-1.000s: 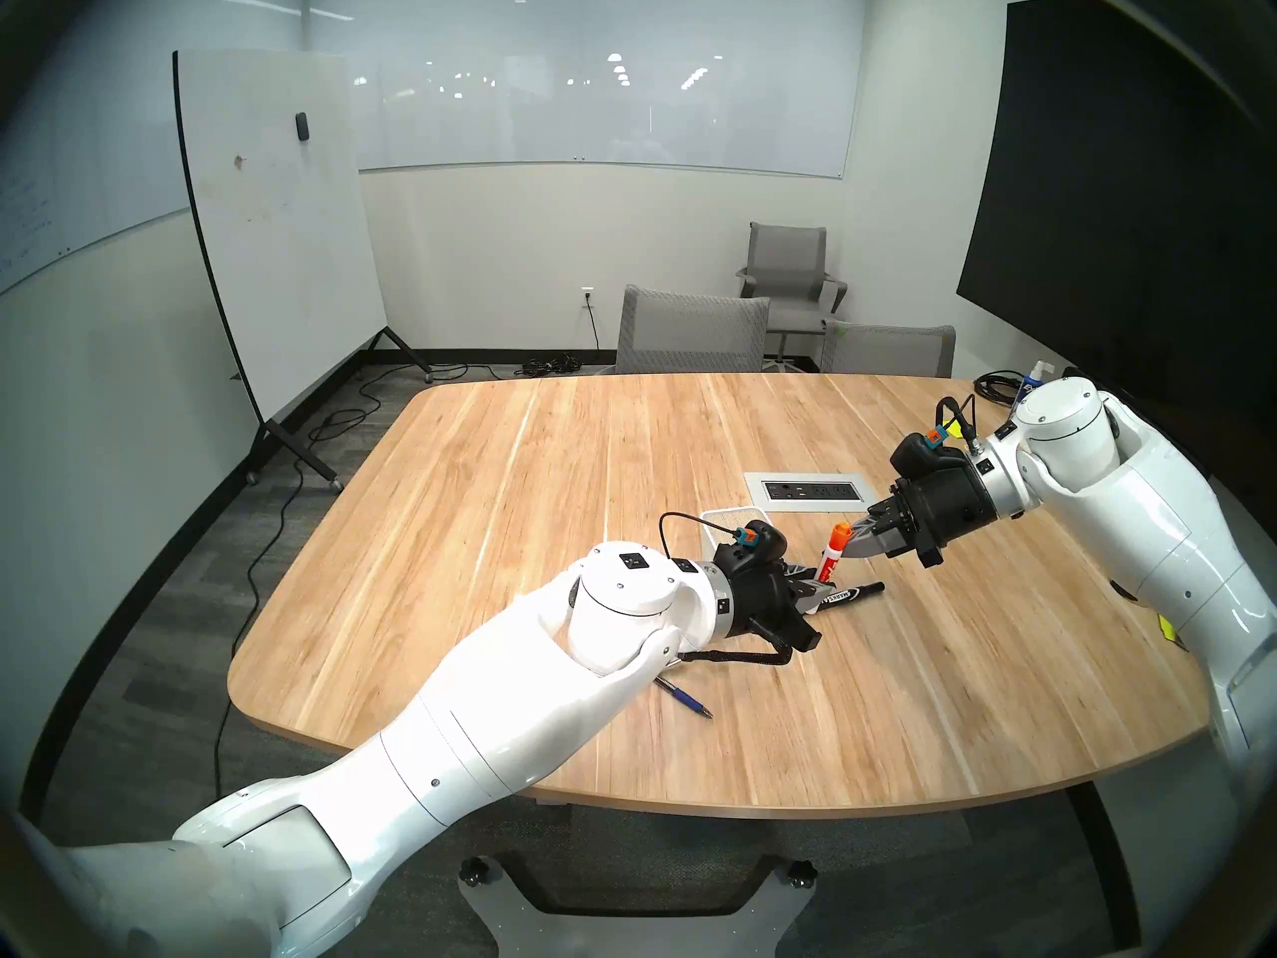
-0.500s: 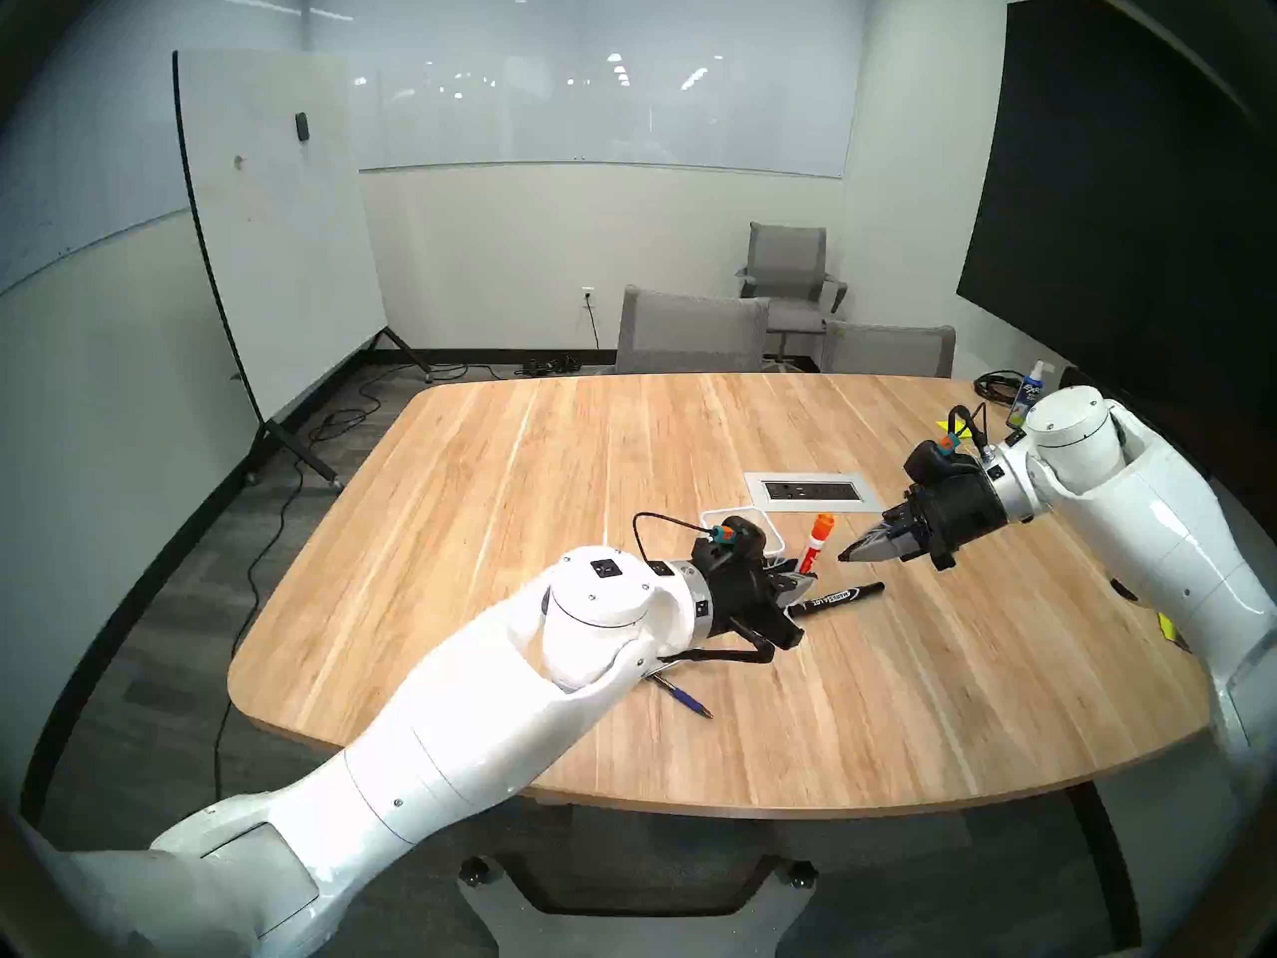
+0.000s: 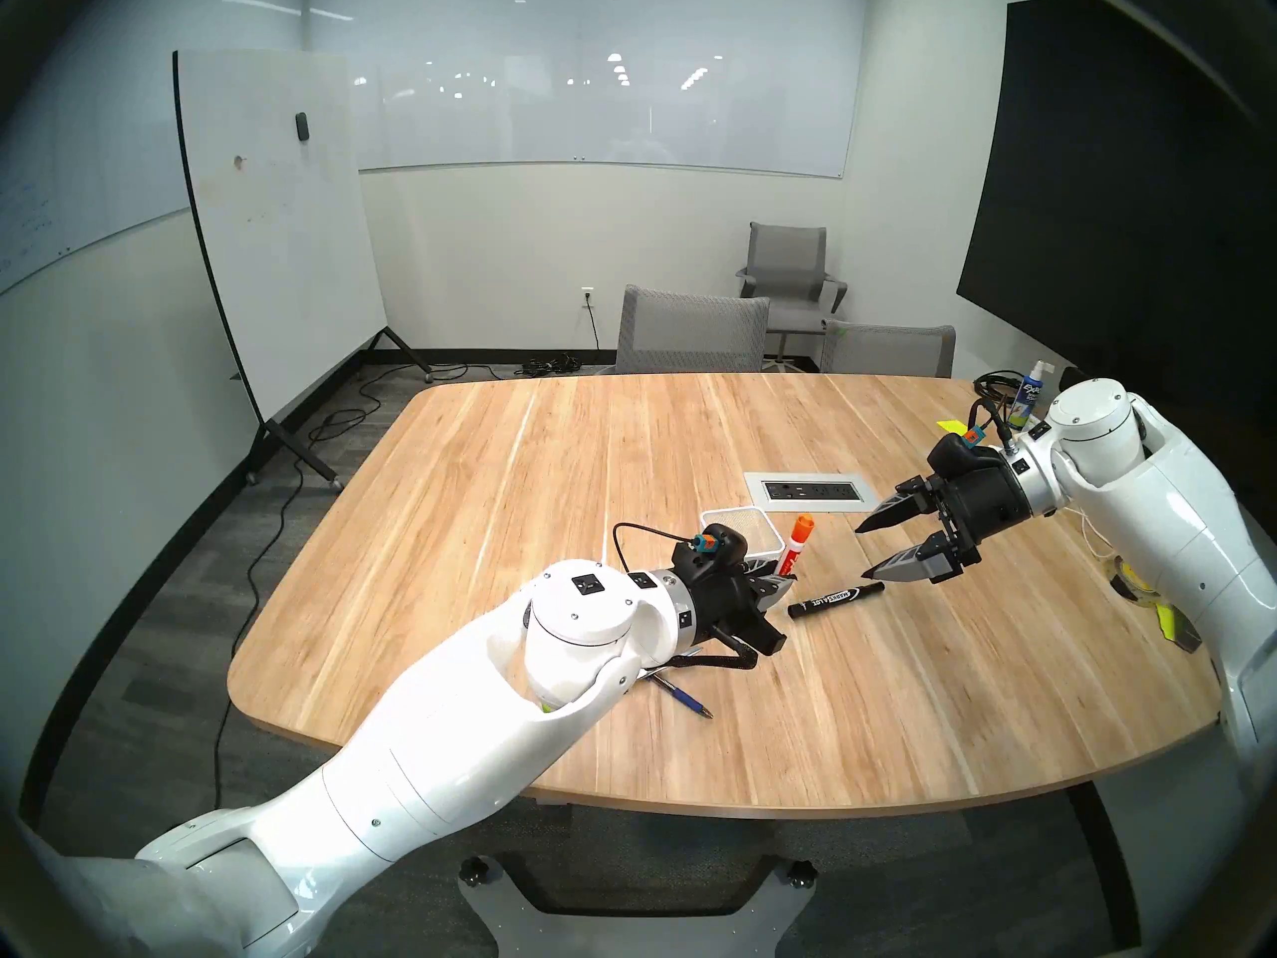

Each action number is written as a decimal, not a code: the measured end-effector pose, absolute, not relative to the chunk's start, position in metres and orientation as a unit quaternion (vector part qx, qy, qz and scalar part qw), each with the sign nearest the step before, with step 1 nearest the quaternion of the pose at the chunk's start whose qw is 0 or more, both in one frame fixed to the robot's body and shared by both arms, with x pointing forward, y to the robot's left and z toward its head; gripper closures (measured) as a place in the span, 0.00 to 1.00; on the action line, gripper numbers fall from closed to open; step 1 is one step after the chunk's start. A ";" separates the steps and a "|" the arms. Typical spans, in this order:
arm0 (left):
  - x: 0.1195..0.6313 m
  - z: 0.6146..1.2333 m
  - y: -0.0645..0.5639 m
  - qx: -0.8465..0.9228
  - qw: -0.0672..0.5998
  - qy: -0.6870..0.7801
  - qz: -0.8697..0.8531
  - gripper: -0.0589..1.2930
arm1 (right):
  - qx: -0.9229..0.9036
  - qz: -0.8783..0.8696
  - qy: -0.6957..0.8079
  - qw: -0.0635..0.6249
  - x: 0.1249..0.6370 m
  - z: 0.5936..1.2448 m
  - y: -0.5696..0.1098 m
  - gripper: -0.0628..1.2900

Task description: Place the pen, the marker, and the scissors into the pen holder

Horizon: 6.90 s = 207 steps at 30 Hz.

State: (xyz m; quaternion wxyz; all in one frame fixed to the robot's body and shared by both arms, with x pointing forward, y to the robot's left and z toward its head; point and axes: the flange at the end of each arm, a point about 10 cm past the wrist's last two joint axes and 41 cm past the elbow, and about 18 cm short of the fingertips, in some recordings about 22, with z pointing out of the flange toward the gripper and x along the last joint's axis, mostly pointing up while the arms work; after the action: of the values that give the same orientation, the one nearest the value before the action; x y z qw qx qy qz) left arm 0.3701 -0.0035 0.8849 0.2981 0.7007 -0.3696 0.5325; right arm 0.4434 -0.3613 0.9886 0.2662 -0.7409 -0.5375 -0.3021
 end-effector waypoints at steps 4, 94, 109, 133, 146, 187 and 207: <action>0.369 0.884 -0.004 0.700 0.300 -0.367 0.534 0.85 | -0.740 -0.303 -0.536 0.272 0.442 0.994 -0.362 0.05; 0.364 0.887 -0.010 0.688 0.324 -0.360 0.541 0.85 | -0.739 -0.314 -0.525 0.284 0.427 1.020 -0.308 0.05; 0.364 0.887 -0.010 0.688 0.324 -0.359 0.541 0.85 | -0.739 -0.303 -0.525 0.295 0.426 1.012 -0.292 0.05; 0.363 0.887 -0.009 0.688 0.324 -0.359 0.541 0.85 | -0.735 -0.297 -0.529 0.303 0.428 1.006 -0.279 0.91; 0.359 0.885 -0.015 0.685 0.325 -0.374 0.534 0.85 | -0.734 -0.297 -0.527 0.309 0.429 1.004 -0.280 0.92; 0.296 0.882 0.003 0.719 0.311 -0.357 0.509 0.03 | -0.747 -0.311 -0.507 0.297 0.453 1.004 -0.267 0.93; 0.274 0.868 0.043 0.765 0.250 -0.315 0.503 0.03 | -0.751 -0.318 -0.495 0.301 0.461 1.002 -0.252 0.93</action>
State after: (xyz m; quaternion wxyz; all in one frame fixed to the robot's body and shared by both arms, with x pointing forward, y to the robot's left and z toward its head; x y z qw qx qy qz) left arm 0.2739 0.0428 0.8684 0.2501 0.7652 -0.3149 0.5027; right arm 0.4607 -0.2517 1.0016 0.3012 -0.7508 -0.4945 -0.3179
